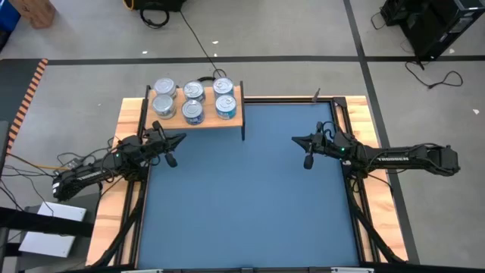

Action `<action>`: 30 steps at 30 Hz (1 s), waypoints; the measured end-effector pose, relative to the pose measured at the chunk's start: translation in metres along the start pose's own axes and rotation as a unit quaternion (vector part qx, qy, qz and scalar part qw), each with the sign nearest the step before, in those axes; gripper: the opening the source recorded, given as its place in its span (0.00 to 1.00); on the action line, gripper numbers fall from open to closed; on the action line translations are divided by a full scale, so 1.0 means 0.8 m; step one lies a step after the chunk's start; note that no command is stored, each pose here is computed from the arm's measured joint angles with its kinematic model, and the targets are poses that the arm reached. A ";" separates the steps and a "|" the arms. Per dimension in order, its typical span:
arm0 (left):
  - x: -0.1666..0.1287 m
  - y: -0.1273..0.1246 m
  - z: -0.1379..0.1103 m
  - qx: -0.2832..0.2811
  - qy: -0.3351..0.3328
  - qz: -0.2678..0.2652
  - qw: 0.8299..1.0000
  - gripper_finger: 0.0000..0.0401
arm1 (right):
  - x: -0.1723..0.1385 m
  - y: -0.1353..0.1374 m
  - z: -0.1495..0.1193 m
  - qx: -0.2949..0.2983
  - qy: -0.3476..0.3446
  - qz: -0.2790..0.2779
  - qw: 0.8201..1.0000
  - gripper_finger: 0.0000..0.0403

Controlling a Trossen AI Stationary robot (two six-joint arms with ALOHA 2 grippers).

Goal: Stack canned seafood by type on shelf
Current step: Return to Home Position

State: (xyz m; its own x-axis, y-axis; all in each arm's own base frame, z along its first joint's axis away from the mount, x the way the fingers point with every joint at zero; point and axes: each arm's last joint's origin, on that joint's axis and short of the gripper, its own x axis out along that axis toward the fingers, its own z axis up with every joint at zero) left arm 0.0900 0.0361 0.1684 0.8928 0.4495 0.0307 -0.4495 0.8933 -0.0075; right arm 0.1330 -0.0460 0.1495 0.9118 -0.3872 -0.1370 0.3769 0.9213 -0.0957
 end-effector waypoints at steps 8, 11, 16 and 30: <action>0.000 0.002 -0.001 -0.001 0.005 -0.006 1.000 0.00 | -0.005 0.003 0.014 -0.003 -0.059 0.076 0.995 0.00; 0.000 0.003 -0.002 -0.003 0.006 -0.005 1.000 0.00 | -0.009 0.002 0.017 -0.002 -0.068 0.068 0.995 0.00; 0.000 0.003 -0.002 -0.003 0.007 -0.005 1.000 0.00 | -0.016 0.005 0.017 -0.006 -0.061 0.042 0.997 0.00; -0.004 0.007 0.005 0.006 0.048 0.054 0.997 0.01 | -0.045 0.010 0.028 -0.012 -0.112 0.020 0.993 0.00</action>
State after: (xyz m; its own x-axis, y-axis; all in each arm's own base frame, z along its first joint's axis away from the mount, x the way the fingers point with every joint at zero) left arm 0.0841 0.0396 0.1719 0.8379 0.5418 -0.0655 -0.5426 0.8400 0.0072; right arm 0.1070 -0.0236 0.1756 0.9404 -0.3301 0.0816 0.3380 0.9336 -0.1187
